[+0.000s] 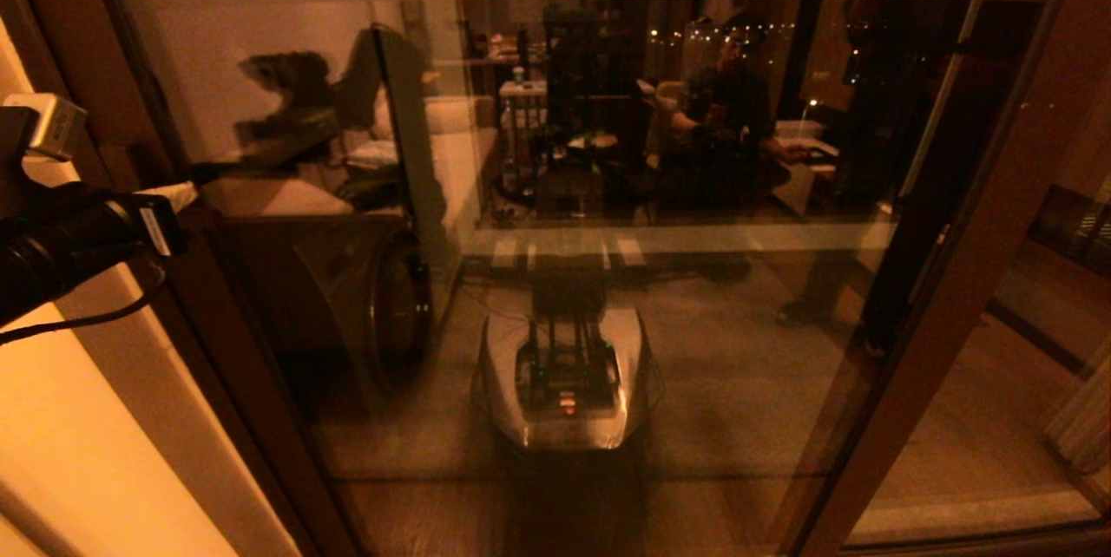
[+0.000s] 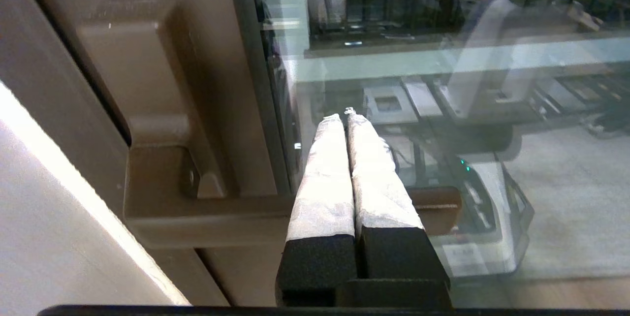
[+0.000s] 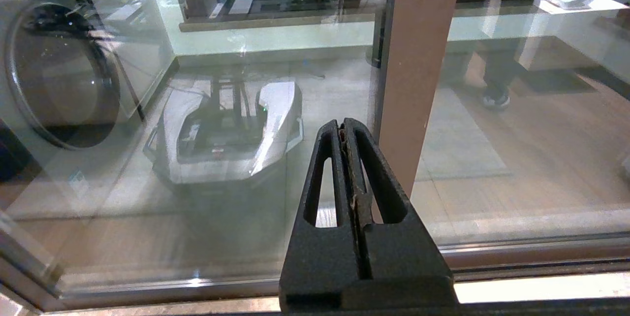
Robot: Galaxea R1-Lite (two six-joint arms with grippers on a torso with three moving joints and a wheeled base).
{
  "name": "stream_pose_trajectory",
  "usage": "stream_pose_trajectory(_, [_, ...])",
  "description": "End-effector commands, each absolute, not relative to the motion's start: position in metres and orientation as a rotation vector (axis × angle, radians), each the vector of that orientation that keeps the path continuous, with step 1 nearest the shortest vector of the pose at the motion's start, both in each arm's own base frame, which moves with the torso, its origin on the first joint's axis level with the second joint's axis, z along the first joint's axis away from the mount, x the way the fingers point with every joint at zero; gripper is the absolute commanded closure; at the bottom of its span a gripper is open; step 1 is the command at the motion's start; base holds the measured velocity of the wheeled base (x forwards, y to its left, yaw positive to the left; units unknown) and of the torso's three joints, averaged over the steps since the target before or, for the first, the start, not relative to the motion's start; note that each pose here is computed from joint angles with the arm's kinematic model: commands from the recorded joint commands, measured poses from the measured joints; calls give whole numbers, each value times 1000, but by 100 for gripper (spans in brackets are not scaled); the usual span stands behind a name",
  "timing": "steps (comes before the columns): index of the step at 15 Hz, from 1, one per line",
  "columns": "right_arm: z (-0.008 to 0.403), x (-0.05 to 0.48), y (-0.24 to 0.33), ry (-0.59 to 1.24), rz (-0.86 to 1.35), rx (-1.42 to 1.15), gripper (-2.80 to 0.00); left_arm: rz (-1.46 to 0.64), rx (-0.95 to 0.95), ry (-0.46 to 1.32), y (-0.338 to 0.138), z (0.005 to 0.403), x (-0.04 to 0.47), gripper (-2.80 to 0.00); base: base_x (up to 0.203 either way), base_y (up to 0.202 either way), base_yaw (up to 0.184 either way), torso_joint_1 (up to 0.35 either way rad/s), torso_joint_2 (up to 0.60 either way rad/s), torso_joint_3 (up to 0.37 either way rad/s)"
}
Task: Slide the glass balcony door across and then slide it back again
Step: Open the slid door
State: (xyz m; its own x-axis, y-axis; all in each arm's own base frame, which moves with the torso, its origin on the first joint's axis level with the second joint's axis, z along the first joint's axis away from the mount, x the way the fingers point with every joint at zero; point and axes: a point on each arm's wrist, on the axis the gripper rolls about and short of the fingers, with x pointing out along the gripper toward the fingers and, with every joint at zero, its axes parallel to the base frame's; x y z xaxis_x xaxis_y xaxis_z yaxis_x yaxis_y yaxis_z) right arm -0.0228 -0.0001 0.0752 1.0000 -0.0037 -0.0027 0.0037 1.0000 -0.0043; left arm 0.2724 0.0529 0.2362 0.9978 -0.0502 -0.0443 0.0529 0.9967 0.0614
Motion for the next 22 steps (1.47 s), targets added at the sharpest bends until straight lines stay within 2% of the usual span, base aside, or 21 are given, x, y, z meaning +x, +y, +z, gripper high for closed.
stream_pose_trajectory(1, [75, -23, 0, 3, -3, -5, 0, -55, 61, 49, 53, 223, 271, 0, 0, 0, 0, 0, 0, 0])
stream_pose_trajectory(3, [75, -23, 0, 5, -3, -5, 0, -50, 69, 14, 52, 217, 270, 0, 0, 0, 0, 0, 0, 0])
stream_pose_trajectory(22, [75, -23, 0, 4, -4, -5, 0, -33, 64, 89, 56, 190, 259, 0, 0, 0, 0, 0, 0, 0])
